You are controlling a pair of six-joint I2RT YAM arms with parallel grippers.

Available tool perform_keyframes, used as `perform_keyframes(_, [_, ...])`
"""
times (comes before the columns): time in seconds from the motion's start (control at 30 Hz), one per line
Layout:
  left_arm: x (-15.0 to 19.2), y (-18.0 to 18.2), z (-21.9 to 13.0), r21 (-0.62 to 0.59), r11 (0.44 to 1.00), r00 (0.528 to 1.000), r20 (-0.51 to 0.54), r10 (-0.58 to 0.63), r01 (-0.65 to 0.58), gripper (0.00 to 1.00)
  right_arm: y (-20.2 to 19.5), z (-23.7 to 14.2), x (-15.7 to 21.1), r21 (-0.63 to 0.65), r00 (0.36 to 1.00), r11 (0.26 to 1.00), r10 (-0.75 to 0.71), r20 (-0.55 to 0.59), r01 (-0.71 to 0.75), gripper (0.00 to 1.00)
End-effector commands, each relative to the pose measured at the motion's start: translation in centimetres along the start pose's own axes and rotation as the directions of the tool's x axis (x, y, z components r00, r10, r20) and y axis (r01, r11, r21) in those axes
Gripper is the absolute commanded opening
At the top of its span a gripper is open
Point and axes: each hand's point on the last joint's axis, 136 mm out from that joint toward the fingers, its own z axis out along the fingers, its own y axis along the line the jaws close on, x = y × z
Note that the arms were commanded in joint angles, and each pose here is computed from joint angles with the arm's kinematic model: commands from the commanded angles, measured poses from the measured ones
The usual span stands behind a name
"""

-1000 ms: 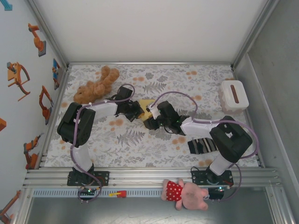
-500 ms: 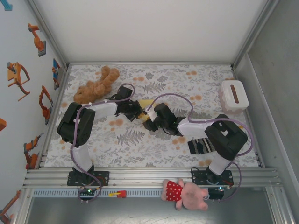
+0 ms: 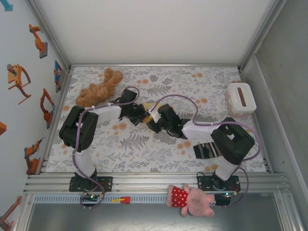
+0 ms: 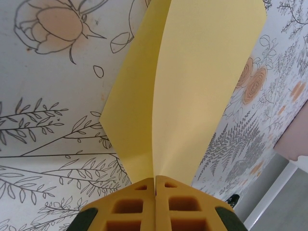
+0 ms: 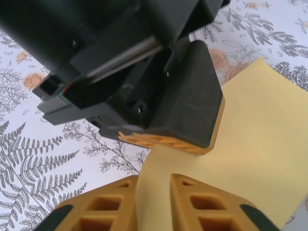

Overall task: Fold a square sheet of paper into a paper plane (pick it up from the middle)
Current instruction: Third fold the triangle at the center of the table.

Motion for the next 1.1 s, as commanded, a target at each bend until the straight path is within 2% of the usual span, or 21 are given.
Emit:
perform_keyframes(0.0, [0.2,-0.9,-0.3,0.009,1.0,1.0,-0.011,0.013,-0.013,0.03,0.3,0.4,-1.0,-0.016,1.0,1.0,-0.017,0.022,0.017,0.15])
perform_keyframes(0.23, [0.0,-1.4,-0.9,0.019,1.0,1.0,0.001,0.019,-0.019,0.07,0.9,0.3,-0.3,-0.049,1.0,0.999,-0.015,-0.005,0.015,0.0])
perform_keyframes(0.47, [-2.0,0.0,-3.7,-0.03,0.999,0.995,0.093,0.029,-0.026,0.34,1.6,-0.6,-0.4,-0.082,1.0,0.997,0.008,-0.004,-0.008,0.0])
perform_keyframes(0.57, [-3.0,0.0,-5.5,-0.017,0.999,0.989,0.145,0.043,-0.041,0.42,2.2,-1.0,0.0,-0.116,0.999,0.993,0.037,-0.013,-0.038,0.0])
perform_keyframes(0.77, [-3.8,-2.1,-7.1,0.056,0.991,0.975,0.197,0.106,-0.119,0.44,3.5,-1.4,1.1,-0.188,0.992,0.974,0.12,-0.035,-0.124,0.0])
perform_keyframes(0.87, [-3.6,-2.5,-5.7,0.074,0.989,0.979,0.167,0.114,-0.128,0.42,4.1,-1.3,1.6,-0.221,0.987,0.962,0.156,-0.048,-0.163,0.0])
perform_keyframes(1.07, [-3.0,-2.7,-1.6,0.067,0.988,0.988,0.075,0.134,-0.139,0.31,4.7,-1.4,2.1,-0.259,0.977,0.942,0.203,-0.063,-0.212,0.0])
